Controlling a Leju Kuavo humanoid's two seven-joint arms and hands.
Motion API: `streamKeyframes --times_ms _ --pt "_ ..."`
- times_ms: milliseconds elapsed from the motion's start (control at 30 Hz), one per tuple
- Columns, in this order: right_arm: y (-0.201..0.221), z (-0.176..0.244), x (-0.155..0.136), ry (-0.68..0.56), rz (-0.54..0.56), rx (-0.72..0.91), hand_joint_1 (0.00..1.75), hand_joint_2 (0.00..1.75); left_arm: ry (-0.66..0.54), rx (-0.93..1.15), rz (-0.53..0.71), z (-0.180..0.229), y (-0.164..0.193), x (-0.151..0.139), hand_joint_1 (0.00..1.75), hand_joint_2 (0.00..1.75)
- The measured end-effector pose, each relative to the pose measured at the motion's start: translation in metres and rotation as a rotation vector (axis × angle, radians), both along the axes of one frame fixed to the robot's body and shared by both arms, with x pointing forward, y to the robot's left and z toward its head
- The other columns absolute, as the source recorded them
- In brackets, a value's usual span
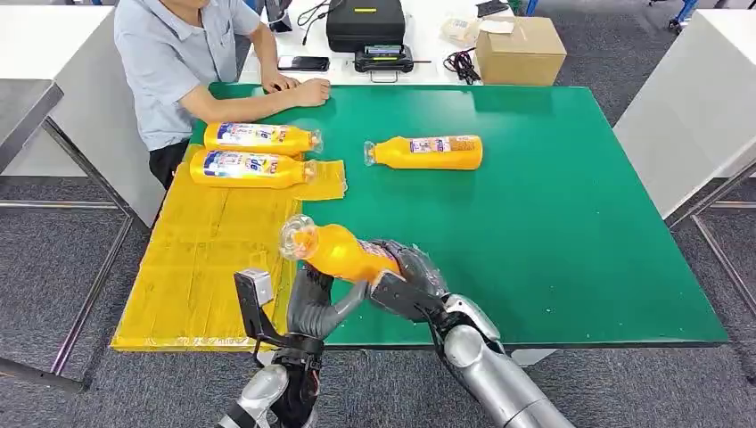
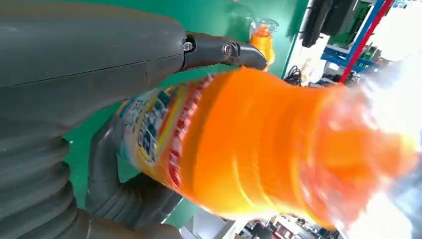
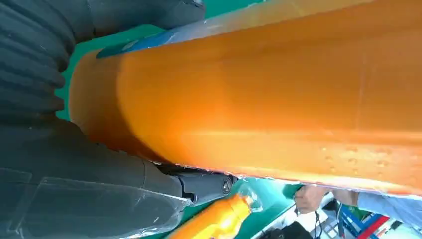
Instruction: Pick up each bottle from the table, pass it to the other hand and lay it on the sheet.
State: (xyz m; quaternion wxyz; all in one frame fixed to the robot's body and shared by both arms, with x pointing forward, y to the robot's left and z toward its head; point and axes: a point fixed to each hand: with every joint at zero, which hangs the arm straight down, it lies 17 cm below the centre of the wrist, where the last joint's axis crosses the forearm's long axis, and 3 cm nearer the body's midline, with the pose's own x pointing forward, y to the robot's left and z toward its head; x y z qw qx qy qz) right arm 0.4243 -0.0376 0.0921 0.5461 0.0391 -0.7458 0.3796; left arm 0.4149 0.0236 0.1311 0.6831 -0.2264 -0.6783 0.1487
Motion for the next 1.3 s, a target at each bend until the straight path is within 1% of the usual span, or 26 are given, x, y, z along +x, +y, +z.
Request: streamKeyframes --times_ms 367,667,700,733,867,900,933,967,1000,1300 --pt "0.011 -0.004 0.0 -0.016 0.018 -0.042 1.75 1.75 -0.008 0.013 0.05 0.006 0.009 0.011 0.0 1.75" --pt "0.019 -0.009 -0.003 -0.011 0.034 -0.05 1.75 1.75 -0.012 0.003 0.083 0.01 0.011 0.011 0.0 1.75" --pt "0.019 -0.009 -0.003 -0.01 0.034 -0.05 1.75 1.75 -0.012 0.002 0.084 0.01 0.011 0.012 0.54 1.75" --pt "0.019 -0.009 -0.003 -0.01 0.035 -0.05 1.75 1.75 -0.012 0.001 0.083 0.01 0.011 0.012 1.75 1.75" --pt "0.021 -0.008 -0.003 -0.007 0.041 -0.042 1.75 1.75 -0.02 0.0 0.075 0.012 0.009 0.013 1.75 1.75" --pt "0.022 -0.008 -0.003 -0.003 0.044 -0.038 1.64 1.75 -0.023 -0.004 0.072 0.013 0.009 0.014 1.75 1.75" --pt "0.022 -0.007 -0.003 0.0 0.044 -0.031 0.7 1.75 -0.027 -0.01 0.071 0.014 0.01 0.015 1.75 1.75" --pt "0.023 -0.006 -0.002 0.003 0.044 -0.026 0.44 1.75 -0.031 -0.014 0.068 0.015 0.01 0.016 1.75 1.75" --pt "0.023 -0.006 -0.002 0.006 0.045 -0.022 0.0 1.75 -0.033 -0.018 0.067 0.015 0.011 0.017 1.75 1.75" --pt "0.022 -0.01 -0.001 0.024 0.036 -0.017 0.0 1.75 -0.053 -0.004 0.089 0.017 0.018 0.017 1.75 1.75"
